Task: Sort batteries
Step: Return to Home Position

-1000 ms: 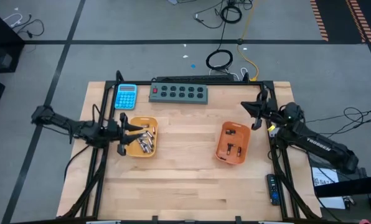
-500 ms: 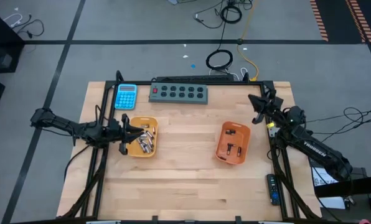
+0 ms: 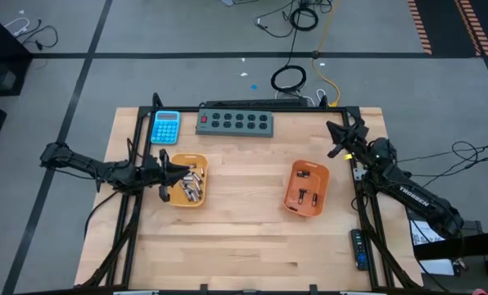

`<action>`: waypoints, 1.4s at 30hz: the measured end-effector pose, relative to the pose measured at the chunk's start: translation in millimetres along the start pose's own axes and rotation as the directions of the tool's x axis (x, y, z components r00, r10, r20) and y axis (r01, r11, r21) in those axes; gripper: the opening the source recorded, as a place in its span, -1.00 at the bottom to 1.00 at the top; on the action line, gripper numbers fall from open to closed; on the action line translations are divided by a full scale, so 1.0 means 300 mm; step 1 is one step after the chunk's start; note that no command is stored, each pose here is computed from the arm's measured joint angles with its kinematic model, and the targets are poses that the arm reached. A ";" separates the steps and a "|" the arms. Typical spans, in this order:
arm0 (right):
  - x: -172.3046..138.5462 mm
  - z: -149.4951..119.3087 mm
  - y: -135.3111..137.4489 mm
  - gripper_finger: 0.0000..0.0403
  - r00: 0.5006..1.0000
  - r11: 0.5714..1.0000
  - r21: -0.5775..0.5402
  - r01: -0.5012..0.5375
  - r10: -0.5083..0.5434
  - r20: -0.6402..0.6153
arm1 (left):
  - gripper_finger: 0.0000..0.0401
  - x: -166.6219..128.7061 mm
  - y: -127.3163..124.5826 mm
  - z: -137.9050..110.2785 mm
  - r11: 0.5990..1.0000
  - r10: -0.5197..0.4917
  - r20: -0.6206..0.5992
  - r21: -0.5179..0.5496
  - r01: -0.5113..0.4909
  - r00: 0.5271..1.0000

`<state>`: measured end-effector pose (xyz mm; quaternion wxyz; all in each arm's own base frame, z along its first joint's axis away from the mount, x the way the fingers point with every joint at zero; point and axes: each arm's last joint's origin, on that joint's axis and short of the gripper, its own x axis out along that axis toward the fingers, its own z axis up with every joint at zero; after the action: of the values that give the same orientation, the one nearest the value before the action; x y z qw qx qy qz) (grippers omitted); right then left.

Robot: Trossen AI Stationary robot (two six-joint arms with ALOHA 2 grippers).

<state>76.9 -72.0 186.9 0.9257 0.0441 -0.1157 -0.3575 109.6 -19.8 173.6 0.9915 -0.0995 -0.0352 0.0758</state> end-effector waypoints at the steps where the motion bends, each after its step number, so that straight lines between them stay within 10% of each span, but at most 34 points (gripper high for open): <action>1: 0.000 -0.002 0.000 -1.00 1.000 1.000 0.000 0.000 0.000 -0.007 | -0.66 0.000 0.000 0.000 1.000 -0.001 0.000 0.000 0.001 1.000; 42: -0.005 -0.001 0.001 -1.00 1.000 1.000 0.000 -0.003 0.003 -0.004 | -0.66 0.000 0.000 -0.005 1.000 -0.003 -0.012 0.007 0.003 1.000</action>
<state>76.0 -70.8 186.4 0.9264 0.0448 -0.1142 -0.3561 109.7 -20.0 172.1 0.9921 -0.0965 -0.0293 0.0739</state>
